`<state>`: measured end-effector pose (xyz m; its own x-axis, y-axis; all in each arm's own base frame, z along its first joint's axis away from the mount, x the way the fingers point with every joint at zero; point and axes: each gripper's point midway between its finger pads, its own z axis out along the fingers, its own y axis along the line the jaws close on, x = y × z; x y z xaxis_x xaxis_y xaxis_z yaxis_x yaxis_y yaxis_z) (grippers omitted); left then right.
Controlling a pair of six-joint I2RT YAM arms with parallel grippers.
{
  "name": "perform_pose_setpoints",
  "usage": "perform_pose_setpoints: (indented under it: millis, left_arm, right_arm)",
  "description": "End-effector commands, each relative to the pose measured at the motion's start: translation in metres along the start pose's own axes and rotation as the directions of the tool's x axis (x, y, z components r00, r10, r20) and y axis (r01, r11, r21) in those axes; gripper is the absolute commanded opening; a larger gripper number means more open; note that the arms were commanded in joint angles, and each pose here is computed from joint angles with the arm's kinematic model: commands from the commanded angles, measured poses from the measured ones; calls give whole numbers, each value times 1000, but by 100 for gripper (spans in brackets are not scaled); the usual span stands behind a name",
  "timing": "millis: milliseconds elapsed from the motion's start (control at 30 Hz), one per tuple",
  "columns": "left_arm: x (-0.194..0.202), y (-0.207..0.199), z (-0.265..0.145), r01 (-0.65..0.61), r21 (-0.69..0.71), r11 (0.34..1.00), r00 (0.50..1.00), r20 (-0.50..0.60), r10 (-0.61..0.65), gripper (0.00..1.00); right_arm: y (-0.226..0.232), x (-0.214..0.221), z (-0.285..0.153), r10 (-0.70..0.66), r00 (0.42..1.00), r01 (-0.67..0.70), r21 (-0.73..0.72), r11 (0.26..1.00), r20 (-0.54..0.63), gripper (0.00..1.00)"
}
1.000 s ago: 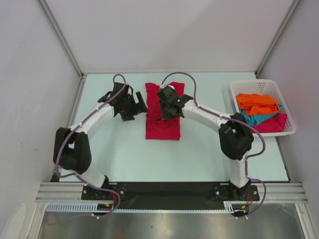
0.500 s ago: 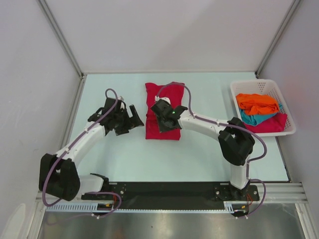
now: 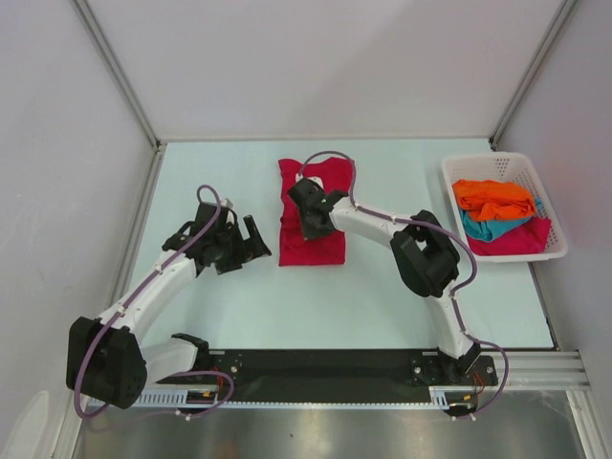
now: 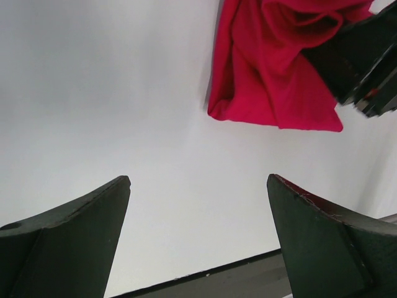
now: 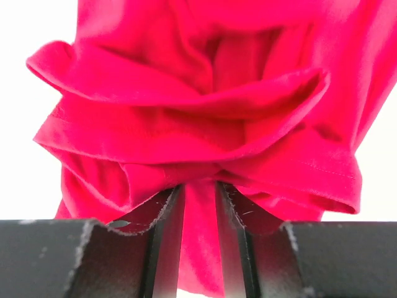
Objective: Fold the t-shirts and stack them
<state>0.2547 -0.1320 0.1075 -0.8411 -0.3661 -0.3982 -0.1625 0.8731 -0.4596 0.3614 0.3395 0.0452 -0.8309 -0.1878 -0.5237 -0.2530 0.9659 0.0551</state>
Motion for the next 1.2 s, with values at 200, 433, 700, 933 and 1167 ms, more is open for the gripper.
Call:
perform_pose_setpoints:
  millis: [200, 433, 700, 933, 1167]
  left_arm:
    - [-6, 1, -2, -24, -4, 1000, 999, 27, 24, 97]
    - [-5, 3, -1, -28, -10, 1000, 999, 26, 28, 97]
    - [-1, 6, -1, -26, -17, 1000, 1000, 16, 26, 97]
    - [-2, 4, 0, -25, -11, 1000, 1000, 12, 25, 97]
    - [0, 7, 5, -30, -23, 999, 1000, -2, 30, 97]
  right_arm:
    - [-5, -51, -16, 7, 993, -8, 16, 1000, 115, 31]
    - [-18, -59, -2, 19, 994, -22, 28, 999, 107, 31]
    - [-38, -82, 28, 22, 994, -29, 67, 997, 108, 30]
    - [-54, -92, 51, 19, 995, -27, 89, 996, 99, 30]
    - [-60, -111, 34, 8, 991, -20, 94, 995, 136, 30]
